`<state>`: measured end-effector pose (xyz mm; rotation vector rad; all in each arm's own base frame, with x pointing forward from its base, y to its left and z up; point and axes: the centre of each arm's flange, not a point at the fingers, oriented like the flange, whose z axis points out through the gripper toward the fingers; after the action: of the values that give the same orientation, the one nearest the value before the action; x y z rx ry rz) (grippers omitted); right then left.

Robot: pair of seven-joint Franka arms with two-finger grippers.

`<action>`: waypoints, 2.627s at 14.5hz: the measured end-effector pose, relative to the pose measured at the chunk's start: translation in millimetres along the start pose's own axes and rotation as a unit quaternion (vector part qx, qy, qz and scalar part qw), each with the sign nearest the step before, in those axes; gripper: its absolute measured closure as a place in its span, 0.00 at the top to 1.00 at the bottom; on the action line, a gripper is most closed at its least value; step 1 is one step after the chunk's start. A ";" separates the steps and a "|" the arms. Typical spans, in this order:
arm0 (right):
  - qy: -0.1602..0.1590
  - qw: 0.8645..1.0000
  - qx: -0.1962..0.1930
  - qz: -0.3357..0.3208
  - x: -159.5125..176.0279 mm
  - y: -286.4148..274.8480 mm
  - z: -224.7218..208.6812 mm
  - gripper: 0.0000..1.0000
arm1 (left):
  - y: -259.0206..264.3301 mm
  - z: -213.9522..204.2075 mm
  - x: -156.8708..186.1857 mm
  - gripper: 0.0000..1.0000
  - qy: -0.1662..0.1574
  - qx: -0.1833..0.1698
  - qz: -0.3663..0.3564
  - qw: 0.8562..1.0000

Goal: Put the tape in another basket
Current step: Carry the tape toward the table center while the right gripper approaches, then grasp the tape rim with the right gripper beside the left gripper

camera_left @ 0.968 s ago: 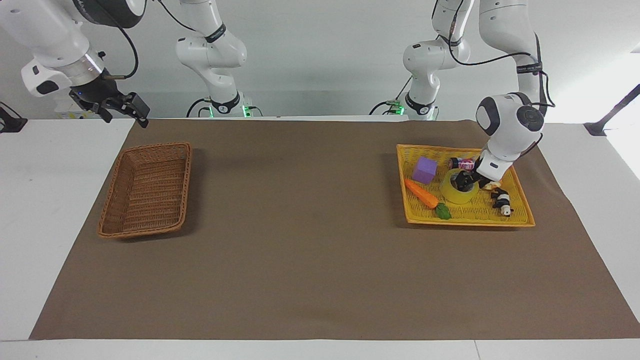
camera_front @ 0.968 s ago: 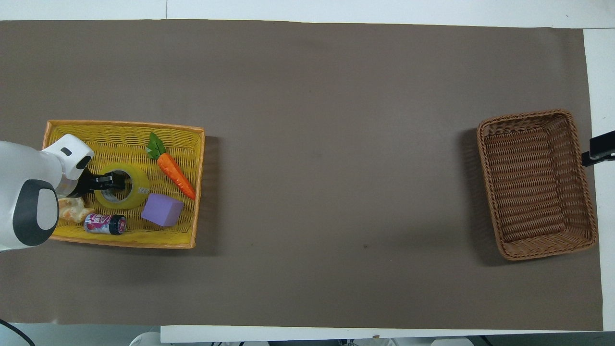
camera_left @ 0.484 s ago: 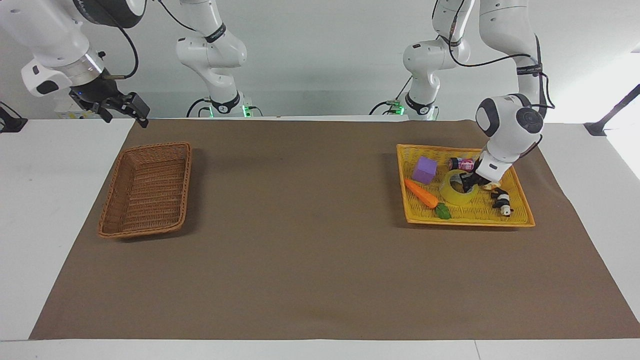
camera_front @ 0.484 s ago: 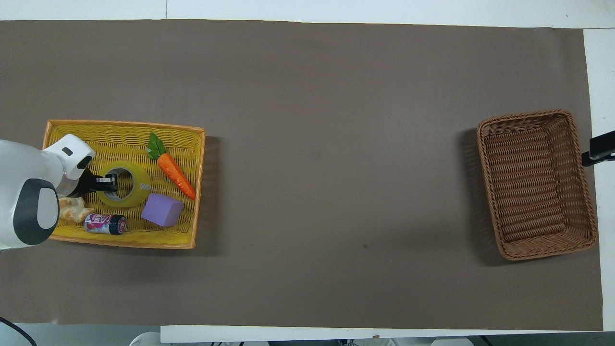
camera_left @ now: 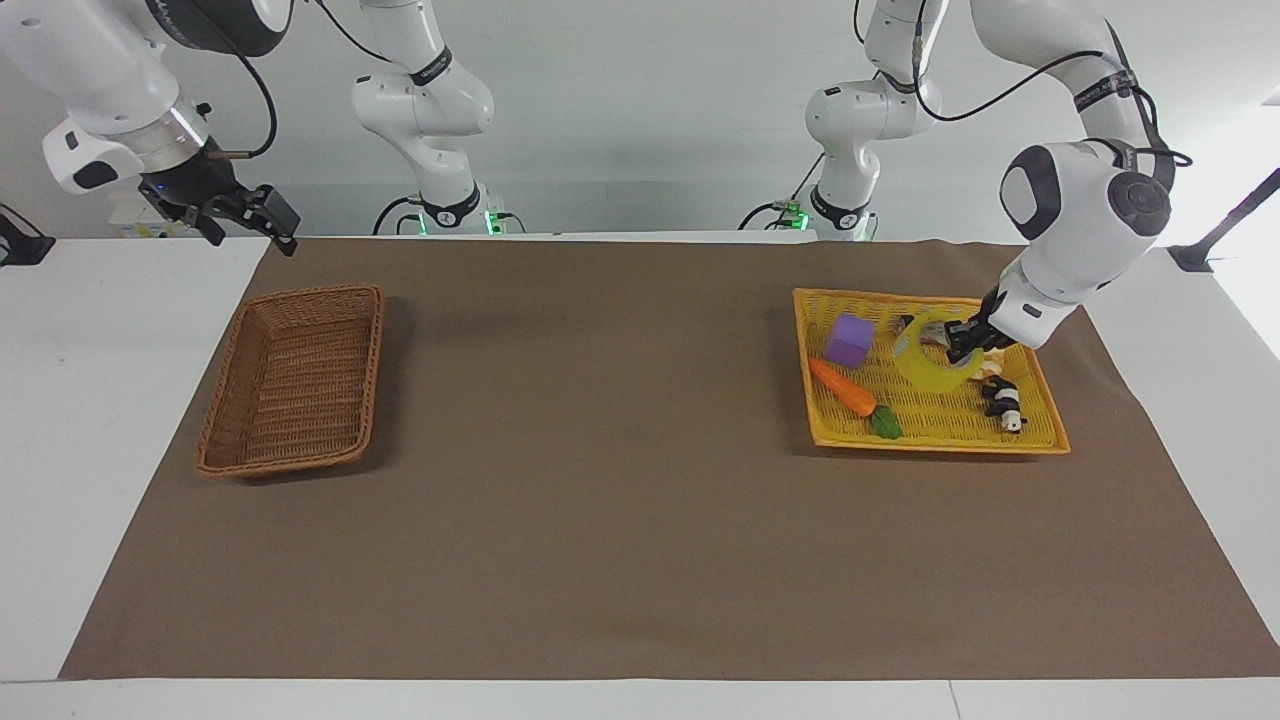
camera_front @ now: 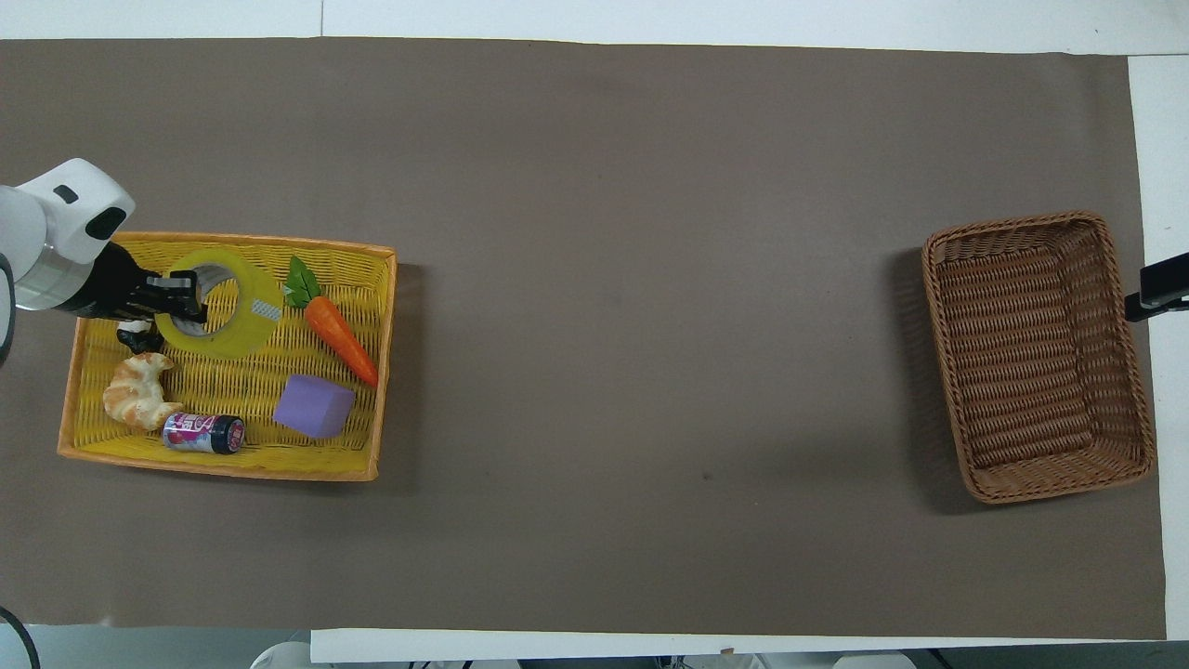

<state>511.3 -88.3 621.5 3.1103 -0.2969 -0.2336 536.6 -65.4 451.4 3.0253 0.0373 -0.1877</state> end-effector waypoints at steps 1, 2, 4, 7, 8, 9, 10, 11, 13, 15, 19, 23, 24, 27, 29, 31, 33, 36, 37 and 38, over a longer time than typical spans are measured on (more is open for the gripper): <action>0.000 1.000 0.000 0.000 0.0 0.0 0.0 1.00 | 32.8 -0.8 -5.0 0.22 -0.001 -0.024 -0.009 1.000; 0.000 1.000 0.000 0.000 0.0 0.0 0.0 1.00 | 69.2 1.3 -12.0 0.22 -0.004 -0.049 -0.012 0.999; 0.000 1.000 0.000 0.000 0.0 0.0 0.0 1.00 | 142.4 4.4 -29.5 0.22 0.001 -0.102 -0.001 0.995; 0.000 1.000 0.000 0.000 0.0 0.0 0.0 1.00 | 243.4 10.8 -73.0 0.22 0.012 -0.130 0.011 0.991; 0.000 1.000 0.000 0.000 0.0 0.0 0.0 1.00 | 263.1 11.8 -85.3 0.22 0.010 -0.135 0.015 0.991; 0.000 1.000 0.000 0.000 0.0 0.0 0.0 1.00 | 277.7 12.1 -95.7 0.22 0.000 -0.146 0.020 0.989; 0.000 1.000 0.000 0.000 0.0 0.0 0.0 1.00 | 287.4 12.1 -103.0 0.22 -0.009 -0.158 0.022 0.987; 0.000 1.000 0.000 0.000 0.0 0.0 0.0 1.00 | 293.8 11.0 -107.5 0.22 -0.015 -0.169 0.022 0.985; 0.000 1.000 0.000 0.000 0.0 0.0 0.0 1.00 | 303.7 2.5 -111.5 0.22 -0.017 -0.189 0.023 0.982; 0.000 1.000 0.000 0.000 0.0 0.0 0.0 1.00 | 307.6 -6.9 -111.4 0.22 -0.012 -0.196 0.026 0.980; 0.000 1.000 0.000 0.000 0.0 -0.1 0.0 1.00 | 305.4 -9.7 -109.5 0.22 -0.010 -0.193 0.044 0.980; -0.003 0.998 0.020 -0.060 -2.2 -30.1 0.0 1.00 | 279.8 -27.5 -81.6 0.22 0.014 -0.200 0.080 0.977; -0.006 0.996 0.031 -0.083 -4.3 -44.9 0.4 1.00 | 276.8 -35.9 -78.2 0.22 0.010 -0.200 0.081 0.976; -0.005 0.986 0.110 -0.124 -8.0 -83.8 0.7 1.00 | 271.9 -53.2 -75.5 0.22 0.004 -0.202 0.084 0.976; 0.022 0.973 0.178 -0.146 -5.8 -120.1 -2.5 1.00 | 264.7 -61.5 -69.3 0.22 0.012 -0.205 0.080 0.975; 0.019 0.954 0.252 -0.161 -10.5 -158.3 1.0 1.00 | 261.6 -69.8 -65.3 0.22 0.022 -0.210 0.077 0.974; -0.001 0.931 0.334 -0.149 -13.1 -185.6 12.3 1.00 | 261.7 -73.5 -63.7 0.22 0.030 -0.213 0.076 0.974; -0.004 0.898 0.430 -0.097 -8.3 -212.2 22.3 1.00 | 262.4 -73.5 -63.7 0.22 0.032 -0.213 0.077 0.973; 0.014 0.892 0.442 -0.087 -6.9 -223.8 20.2 1.00 | 262.9 -73.4 -63.9 0.22 0.032 -0.213 0.077 0.973; 0.030 0.888 0.451 -0.082 -9.0 -240.6 17.8 1.00 | 263.3 -73.4 -64.0 0.22 0.032 -0.213 0.077 0.973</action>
<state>545.0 149.8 599.9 4.0644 -0.1647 0.0268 490.2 -320.0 560.3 2.5893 -0.1345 -0.0567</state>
